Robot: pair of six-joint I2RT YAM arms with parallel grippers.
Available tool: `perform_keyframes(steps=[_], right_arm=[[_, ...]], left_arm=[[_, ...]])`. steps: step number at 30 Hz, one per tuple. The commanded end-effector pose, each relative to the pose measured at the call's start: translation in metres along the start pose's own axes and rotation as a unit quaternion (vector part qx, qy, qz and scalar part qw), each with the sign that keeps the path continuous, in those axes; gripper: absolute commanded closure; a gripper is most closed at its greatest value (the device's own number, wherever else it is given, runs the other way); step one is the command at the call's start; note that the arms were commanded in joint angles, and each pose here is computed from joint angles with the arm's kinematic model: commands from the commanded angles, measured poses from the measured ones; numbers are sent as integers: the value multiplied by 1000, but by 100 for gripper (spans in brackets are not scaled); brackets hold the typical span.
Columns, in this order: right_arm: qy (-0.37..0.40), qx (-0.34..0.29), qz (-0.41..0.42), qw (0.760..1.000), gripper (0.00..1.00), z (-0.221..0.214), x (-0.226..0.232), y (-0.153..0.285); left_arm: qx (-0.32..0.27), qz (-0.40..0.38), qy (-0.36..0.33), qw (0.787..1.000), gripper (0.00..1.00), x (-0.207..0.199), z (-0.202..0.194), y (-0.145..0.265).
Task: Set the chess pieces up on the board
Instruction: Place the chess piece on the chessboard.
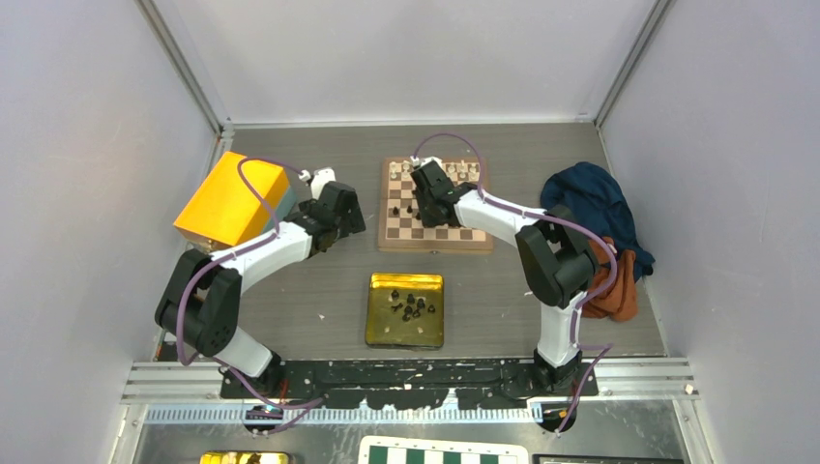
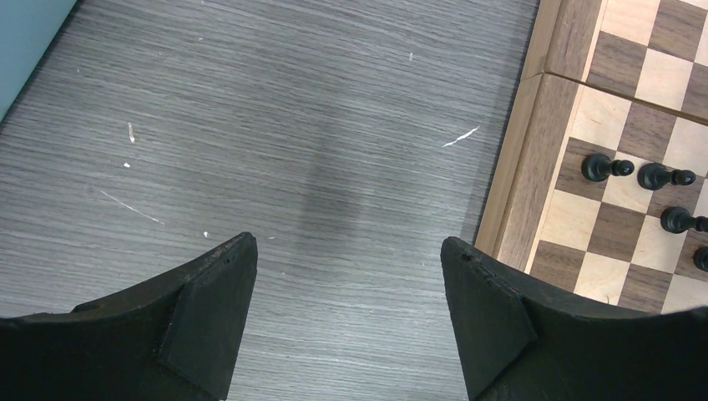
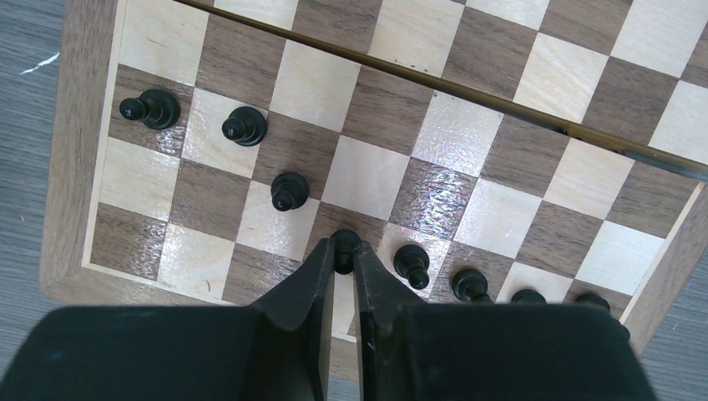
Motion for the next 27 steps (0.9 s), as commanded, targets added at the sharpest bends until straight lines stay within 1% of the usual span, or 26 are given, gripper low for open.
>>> perform_keyframes(steps=[1,2,6,9,27], right_arm=[[-14,-45,-2,999,81,23,-1,17],[-14,-44,-1,999,77,23,-1,16],[-14,-47,-1,999,68,25,-1,17],[-13,-49,-1,999,64,27,-1,18],[-3,-68,4,998,64,49,2,32]], left_arm=[[-34,-20,22,999,18,-12,21,10],[-35,-20,22,999,18,-12,21,9],[-35,-20,21,999,18,-12,21,10],[-34,-19,20,999,18,-11,20,9],[-36,-21,20,999,18,-14,23,9]])
Point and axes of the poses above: each gripper's point midway between its finger pads, its own y axis back along the fingers, its own x axis along the line the jaws close on, z = x × y, the point moved 2 cm from there along y, back along the fingers, and after that the axes turned 10 degrees about y, right-handed, at the moved point
